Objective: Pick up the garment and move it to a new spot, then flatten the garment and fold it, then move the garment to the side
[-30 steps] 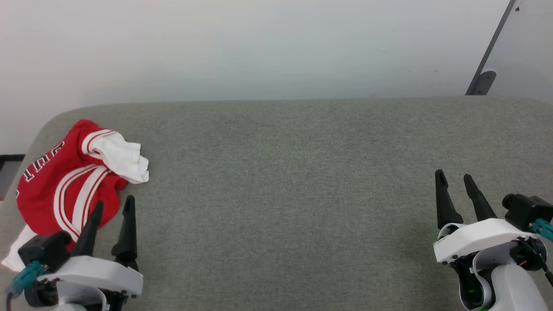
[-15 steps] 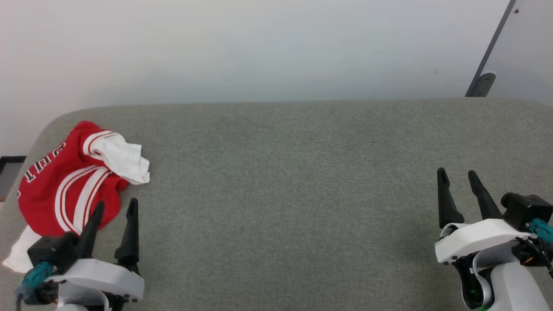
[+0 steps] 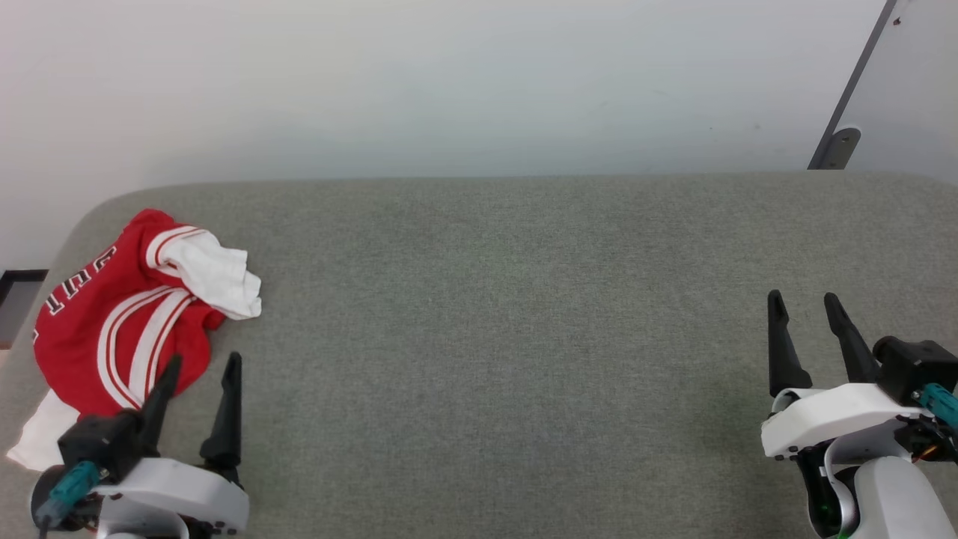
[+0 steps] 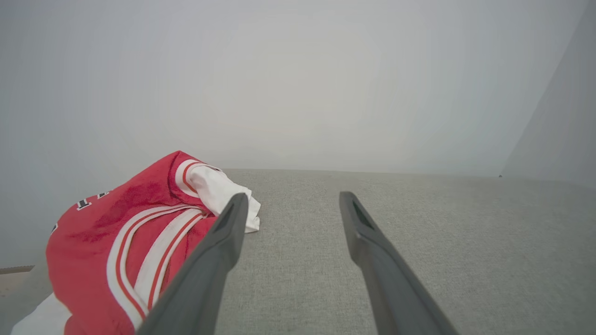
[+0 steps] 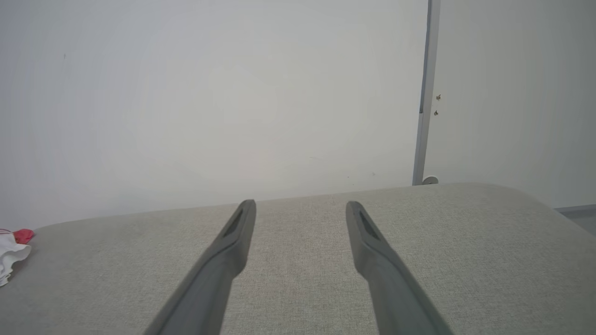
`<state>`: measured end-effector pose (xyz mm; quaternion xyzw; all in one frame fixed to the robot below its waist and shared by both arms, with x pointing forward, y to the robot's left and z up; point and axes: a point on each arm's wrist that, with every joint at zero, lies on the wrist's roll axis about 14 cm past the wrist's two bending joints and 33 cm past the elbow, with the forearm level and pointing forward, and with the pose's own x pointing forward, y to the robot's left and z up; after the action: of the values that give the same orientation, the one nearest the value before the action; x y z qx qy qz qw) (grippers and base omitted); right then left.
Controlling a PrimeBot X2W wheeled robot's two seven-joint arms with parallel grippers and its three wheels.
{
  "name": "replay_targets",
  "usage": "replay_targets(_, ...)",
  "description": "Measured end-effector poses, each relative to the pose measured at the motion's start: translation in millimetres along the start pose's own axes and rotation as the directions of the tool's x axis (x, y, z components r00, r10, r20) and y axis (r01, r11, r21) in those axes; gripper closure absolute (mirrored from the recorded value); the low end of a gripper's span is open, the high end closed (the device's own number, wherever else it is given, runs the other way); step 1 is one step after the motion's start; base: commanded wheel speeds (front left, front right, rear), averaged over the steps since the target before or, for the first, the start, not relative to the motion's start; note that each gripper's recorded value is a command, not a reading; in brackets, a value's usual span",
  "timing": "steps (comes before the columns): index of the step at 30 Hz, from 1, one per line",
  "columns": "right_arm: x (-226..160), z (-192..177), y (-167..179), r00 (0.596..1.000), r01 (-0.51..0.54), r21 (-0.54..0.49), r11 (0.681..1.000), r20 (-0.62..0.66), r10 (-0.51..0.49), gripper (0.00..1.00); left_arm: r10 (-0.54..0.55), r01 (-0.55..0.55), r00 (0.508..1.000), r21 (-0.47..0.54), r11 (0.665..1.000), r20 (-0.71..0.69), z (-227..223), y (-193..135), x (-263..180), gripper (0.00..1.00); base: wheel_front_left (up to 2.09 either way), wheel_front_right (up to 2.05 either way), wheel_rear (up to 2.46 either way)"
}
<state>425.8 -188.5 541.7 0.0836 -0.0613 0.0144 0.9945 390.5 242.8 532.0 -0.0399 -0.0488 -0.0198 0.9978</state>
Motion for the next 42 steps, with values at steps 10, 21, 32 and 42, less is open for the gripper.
replay_targets(10,-1,2,-5,1.000,0.014,-0.015,1.000,0.023,-0.014,0.00,-0.024,0.024,1.000,0.040,0.999,-0.014,-5,-1,-2,0.00,0.00,0.00,0.00)
replay_targets(21,-1,3,-3,0.999,-0.001,-0.083,0.997,0.033,0.004,0.00,-0.052,0.053,0.999,0.101,0.993,-0.009,-3,-2,-1,0.00,0.00,0.00,0.00)
replay_targets(32,7,1,16,0.998,-0.056,-0.085,0.995,0.033,0.059,0.00,0.002,-0.002,1.000,0.036,0.999,0.000,-2,12,-7,0.00,0.00,0.00,0.00)
replay_targets(42,28,-17,91,0.967,-0.255,-0.076,0.964,-0.003,0.255,0.00,0.221,-0.221,0.975,0.031,0.975,0.008,1,73,-52,0.00,0.00,0.00,0.00)
